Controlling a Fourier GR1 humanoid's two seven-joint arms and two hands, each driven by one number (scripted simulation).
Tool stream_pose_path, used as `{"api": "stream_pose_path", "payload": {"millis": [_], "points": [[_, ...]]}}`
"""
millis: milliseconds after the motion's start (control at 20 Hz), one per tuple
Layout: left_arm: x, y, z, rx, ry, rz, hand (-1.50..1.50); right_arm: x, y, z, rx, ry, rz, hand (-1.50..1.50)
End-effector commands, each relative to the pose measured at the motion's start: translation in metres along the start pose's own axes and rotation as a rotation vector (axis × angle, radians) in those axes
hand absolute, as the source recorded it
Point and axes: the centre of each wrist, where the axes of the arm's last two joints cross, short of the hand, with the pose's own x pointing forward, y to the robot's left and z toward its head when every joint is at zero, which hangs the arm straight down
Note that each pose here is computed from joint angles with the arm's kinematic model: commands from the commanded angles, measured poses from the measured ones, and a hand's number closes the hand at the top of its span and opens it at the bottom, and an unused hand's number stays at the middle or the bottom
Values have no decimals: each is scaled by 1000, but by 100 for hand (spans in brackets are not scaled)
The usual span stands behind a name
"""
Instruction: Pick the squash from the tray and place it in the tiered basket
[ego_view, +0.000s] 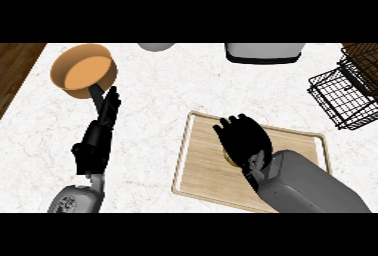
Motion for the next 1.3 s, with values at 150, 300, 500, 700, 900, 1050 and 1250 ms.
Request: {"api": "stream_pose_path", "payload": {"millis": [150,300,500,700,900,1050,1250], "points": [[1,17,9,14,1,11,0,-3,7,-17,31,38,3,-150],[18,4,-5,-6,-7,9,0,-5,9,-28,32,48,1,-150],[-2,-4,8,-3,-12,10,0,10,18,-23,36,54,-22,-150],[-5,-3,5,16,1,1,0,-18,36,-29,34,43,16,-150],[-1,7,-11,-6,6,2,0,13,46,-40,21,38,-27,-150],[-6,0,-16,-13,11,8,0,13,35,-32,22,35,-37,-150],[3,6,6,-1,-12,-5,0,2,55,-58,15,43,-52,-150]]}}
